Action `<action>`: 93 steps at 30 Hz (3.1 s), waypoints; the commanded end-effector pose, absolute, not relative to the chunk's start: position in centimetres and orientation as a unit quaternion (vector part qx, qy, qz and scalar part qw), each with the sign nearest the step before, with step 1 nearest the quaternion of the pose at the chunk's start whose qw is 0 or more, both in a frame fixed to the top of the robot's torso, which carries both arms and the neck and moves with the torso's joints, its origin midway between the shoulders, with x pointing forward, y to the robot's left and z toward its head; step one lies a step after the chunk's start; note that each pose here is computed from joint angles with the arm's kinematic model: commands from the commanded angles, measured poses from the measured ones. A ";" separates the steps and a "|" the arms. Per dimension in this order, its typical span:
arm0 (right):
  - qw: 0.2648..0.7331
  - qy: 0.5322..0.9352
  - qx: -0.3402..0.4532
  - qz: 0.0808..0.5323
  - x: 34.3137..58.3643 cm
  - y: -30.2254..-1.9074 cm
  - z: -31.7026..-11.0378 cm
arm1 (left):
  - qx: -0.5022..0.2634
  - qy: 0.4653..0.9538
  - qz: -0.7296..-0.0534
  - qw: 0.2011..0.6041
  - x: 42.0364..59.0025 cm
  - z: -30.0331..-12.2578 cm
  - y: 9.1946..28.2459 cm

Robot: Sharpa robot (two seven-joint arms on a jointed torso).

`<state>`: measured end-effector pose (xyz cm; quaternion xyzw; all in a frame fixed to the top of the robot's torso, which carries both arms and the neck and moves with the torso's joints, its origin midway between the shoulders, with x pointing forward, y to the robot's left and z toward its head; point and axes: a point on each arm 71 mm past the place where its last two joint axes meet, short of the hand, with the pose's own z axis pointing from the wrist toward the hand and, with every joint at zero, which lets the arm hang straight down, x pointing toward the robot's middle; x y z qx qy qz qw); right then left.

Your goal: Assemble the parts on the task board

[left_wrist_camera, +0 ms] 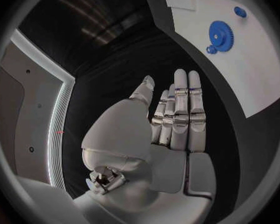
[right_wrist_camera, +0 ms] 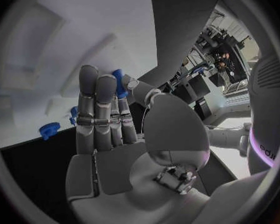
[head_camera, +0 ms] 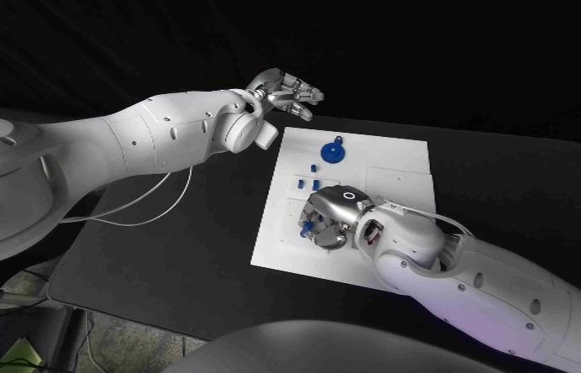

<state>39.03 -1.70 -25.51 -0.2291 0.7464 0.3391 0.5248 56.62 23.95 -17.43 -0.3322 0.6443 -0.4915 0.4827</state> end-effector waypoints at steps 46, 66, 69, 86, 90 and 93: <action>0.531 0.730 -0.192 0.386 38.1 -1.5 -25.6 | -0.328 0.645 -0.493 0.483 56.6 -17.4 24.0; 0.553 0.711 -0.024 0.434 40.5 -6.9 -21.3 | -0.330 0.645 -0.491 0.484 56.6 -17.5 24.3; 0.524 0.737 0.017 0.426 41.7 -9.0 -20.8 | -0.331 0.644 -0.490 0.485 56.6 -17.5 24.5; 0.389 0.875 0.099 0.272 43.8 -20.3 -21.7 | -0.338 0.644 -0.488 0.483 56.0 -19.0 25.5; 0.361 0.903 0.099 0.212 43.6 -21.9 -22.4 | -0.344 0.643 -0.488 0.480 55.9 -19.4 25.8; 0.350 0.912 0.102 0.186 43.5 -22.6 -22.7 | -0.346 0.642 -0.489 0.479 55.8 -19.6 25.9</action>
